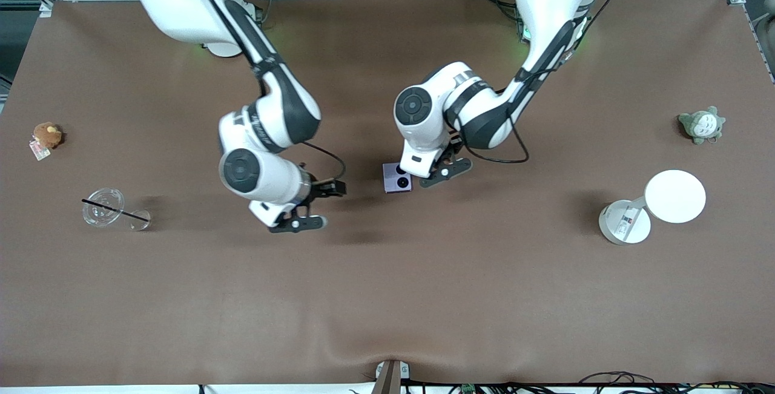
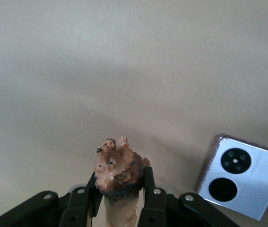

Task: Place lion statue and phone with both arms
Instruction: 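Lift the lion with the left gripper while the right gripper reaches the phone, then carry the lion toward the lamp while the right gripper grasps the phone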

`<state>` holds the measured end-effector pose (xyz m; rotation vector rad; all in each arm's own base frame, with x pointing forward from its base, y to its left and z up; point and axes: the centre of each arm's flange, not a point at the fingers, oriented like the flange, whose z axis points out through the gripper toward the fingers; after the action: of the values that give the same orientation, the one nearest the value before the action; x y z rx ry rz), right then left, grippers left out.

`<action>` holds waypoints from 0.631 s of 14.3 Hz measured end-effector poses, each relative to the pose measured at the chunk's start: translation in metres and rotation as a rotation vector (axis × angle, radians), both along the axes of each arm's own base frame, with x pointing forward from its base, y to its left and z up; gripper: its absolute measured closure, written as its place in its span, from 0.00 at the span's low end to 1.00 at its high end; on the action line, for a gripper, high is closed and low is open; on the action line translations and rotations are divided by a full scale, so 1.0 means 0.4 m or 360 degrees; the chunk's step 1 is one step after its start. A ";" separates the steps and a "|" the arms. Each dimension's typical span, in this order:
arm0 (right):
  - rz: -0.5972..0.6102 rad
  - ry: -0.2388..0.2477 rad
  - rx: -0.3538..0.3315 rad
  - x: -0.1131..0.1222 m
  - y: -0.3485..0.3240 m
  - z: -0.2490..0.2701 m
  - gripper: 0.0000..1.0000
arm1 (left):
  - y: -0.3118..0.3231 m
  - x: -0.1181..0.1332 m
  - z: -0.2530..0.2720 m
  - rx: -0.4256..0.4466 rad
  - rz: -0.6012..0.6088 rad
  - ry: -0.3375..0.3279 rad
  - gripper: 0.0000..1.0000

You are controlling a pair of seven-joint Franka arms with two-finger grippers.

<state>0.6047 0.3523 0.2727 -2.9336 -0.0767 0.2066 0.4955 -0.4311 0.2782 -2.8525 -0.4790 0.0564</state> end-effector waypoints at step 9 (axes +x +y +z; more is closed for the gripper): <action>0.0020 -0.0077 -0.0134 -0.156 0.252 -0.119 0.00 | 0.209 0.119 0.210 -0.0040 -0.0194 0.0062 0.63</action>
<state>0.5421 0.4530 0.2252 -3.0232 -0.0956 0.1443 0.5432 -0.3477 0.3620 -2.8923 -0.2982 0.0959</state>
